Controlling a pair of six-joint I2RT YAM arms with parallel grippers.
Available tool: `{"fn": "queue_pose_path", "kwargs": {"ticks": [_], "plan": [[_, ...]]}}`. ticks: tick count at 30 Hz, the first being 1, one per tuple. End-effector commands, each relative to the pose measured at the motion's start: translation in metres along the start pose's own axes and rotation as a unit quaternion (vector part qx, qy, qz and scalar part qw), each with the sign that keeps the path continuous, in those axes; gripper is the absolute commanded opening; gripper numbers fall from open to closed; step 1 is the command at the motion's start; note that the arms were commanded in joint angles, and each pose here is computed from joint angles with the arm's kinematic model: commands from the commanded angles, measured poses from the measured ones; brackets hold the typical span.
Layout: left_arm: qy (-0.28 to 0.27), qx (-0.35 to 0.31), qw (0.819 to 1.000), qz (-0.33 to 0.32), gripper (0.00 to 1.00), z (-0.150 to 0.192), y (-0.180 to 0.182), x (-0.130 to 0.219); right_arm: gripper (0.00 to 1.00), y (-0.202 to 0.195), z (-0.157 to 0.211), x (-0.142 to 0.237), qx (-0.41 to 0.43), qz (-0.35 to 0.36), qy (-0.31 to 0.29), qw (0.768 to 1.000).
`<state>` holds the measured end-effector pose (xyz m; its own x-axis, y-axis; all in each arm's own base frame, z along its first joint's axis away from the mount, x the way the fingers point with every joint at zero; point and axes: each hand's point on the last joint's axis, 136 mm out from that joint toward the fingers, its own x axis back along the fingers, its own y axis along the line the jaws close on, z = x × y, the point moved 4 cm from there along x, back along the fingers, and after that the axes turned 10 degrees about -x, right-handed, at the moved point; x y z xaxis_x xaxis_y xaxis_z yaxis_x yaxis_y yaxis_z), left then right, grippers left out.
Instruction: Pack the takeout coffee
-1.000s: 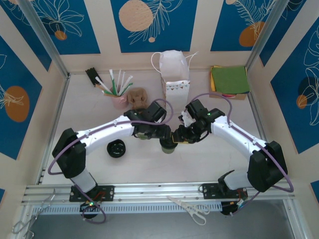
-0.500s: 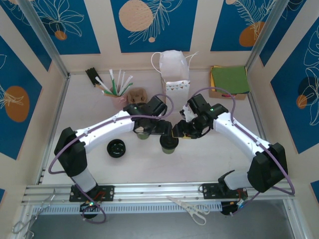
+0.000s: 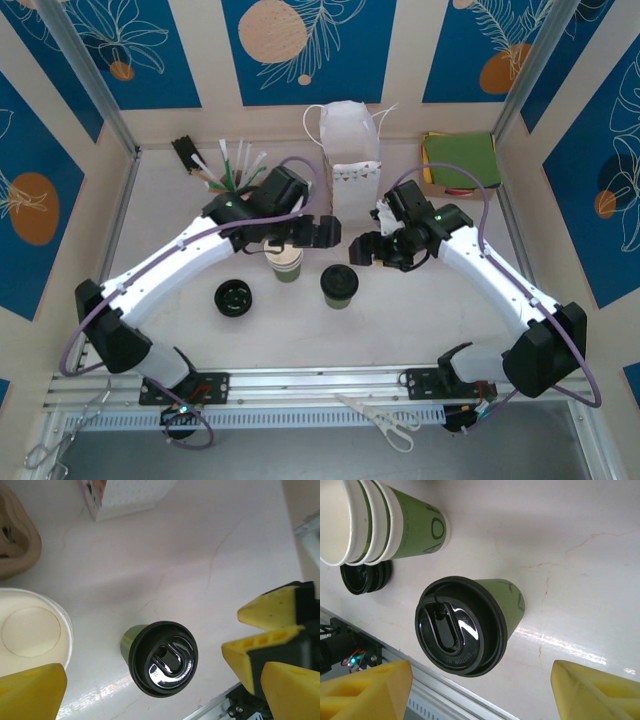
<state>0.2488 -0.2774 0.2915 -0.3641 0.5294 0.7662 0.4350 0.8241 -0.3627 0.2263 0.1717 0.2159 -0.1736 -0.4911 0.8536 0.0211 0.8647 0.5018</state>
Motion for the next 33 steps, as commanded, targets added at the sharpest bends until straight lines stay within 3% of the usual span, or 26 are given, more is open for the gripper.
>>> {"fn": "queue_pose_path", "kwargs": {"ticks": [1,4,7,9,10,17,23,33], "plan": [[-0.013,-0.02,1.0,0.021,1.0,-0.008,0.005,0.024,0.75,0.002,-0.01,0.01,-0.026,0.019,-0.025,0.999],[-0.019,-0.019,0.999,0.021,1.0,-0.013,0.021,0.038,0.78,0.009,-0.019,0.017,-0.037,0.031,-0.046,0.998],[-0.028,-0.028,0.999,0.01,1.0,-0.014,0.039,0.053,0.89,0.017,-0.027,0.023,-0.038,0.044,-0.066,0.996],[-0.037,-0.038,0.999,0.005,1.0,-0.012,0.048,0.061,0.91,0.023,-0.032,0.027,-0.038,0.053,-0.075,0.995],[-0.042,-0.043,0.998,0.002,1.0,-0.011,0.053,0.065,0.98,0.027,-0.034,0.029,-0.035,0.058,-0.08,0.994],[-0.055,-0.031,0.998,-0.015,1.0,-0.003,0.078,0.072,0.99,0.056,-0.05,0.036,-0.01,0.066,-0.105,0.992],[-0.031,-0.011,0.999,-0.036,0.99,0.003,0.098,0.051,0.99,0.087,-0.06,0.024,0.05,0.082,-0.104,0.99],[0.007,0.072,0.993,-0.095,0.75,0.001,0.155,-0.007,0.99,0.113,-0.066,0.021,0.1,0.071,-0.104,0.987]]}}
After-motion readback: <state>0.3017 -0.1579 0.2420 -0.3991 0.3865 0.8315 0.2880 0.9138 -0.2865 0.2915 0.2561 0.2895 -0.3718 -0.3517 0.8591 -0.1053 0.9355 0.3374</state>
